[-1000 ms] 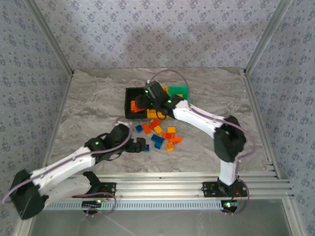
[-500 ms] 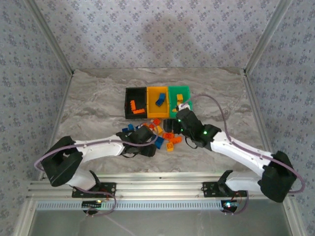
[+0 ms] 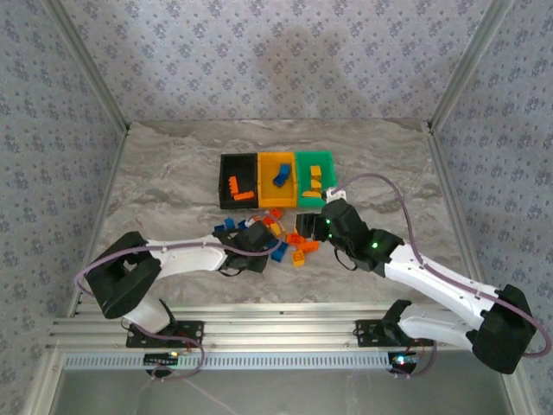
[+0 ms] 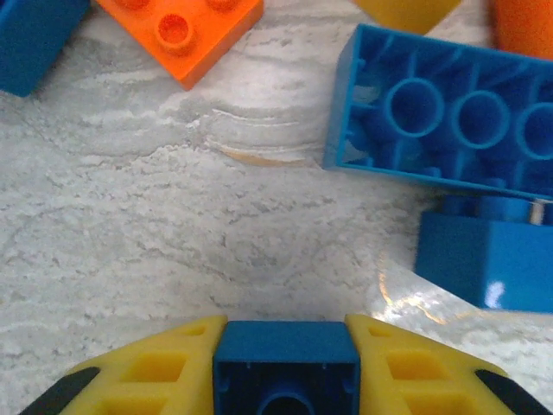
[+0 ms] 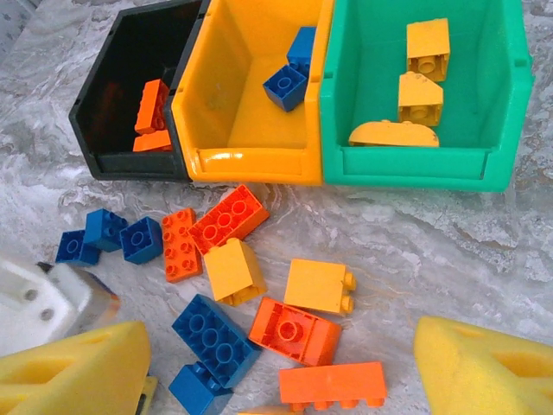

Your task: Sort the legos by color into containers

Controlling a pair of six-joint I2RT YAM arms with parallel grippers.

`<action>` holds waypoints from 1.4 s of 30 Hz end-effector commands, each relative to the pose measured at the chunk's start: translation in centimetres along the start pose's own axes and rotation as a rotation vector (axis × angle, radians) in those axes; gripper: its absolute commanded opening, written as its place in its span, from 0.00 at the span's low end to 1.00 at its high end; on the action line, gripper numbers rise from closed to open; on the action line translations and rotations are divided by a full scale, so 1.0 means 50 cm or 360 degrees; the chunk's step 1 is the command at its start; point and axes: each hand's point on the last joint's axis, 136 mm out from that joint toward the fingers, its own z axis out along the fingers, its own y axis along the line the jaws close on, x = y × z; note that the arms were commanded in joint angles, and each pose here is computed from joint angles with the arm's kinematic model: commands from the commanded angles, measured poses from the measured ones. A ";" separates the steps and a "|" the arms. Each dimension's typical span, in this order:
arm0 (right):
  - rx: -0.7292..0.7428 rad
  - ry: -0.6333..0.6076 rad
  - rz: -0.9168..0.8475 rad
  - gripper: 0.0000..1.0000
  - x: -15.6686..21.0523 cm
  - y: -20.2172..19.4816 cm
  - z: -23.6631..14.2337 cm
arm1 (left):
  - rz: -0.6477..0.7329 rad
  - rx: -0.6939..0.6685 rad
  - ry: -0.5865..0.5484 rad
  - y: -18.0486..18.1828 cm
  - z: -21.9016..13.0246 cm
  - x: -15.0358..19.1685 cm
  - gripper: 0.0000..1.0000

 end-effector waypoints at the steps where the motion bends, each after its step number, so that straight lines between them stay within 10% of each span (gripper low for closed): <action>1: 0.0036 -0.0014 0.0047 0.82 0.007 -0.017 0.000 | -0.0008 0.0074 -0.0162 -0.017 -0.067 -0.058 0.31; 8: 0.0067 0.0024 0.0080 0.82 0.031 -0.032 0.009 | 0.0003 0.0119 -0.0403 -0.029 -0.144 -0.315 0.30; 17: 0.0089 0.0027 0.0117 0.82 0.038 -0.047 0.001 | -0.0066 0.0004 -0.0346 0.015 -0.031 -0.531 0.26; 24: 0.0072 0.0001 0.0134 0.82 0.030 -0.045 -0.011 | -0.0053 -0.0084 -0.0311 0.017 0.021 -0.577 0.28; 29: 0.0071 -0.0007 0.0146 0.84 0.029 -0.047 -0.018 | -0.0062 -0.0080 -0.0298 0.010 0.009 -0.581 0.56; 42: 0.0064 0.0135 0.0118 0.84 0.074 -0.044 0.003 | -0.0119 0.0396 -0.0740 -0.097 -0.280 -0.512 0.85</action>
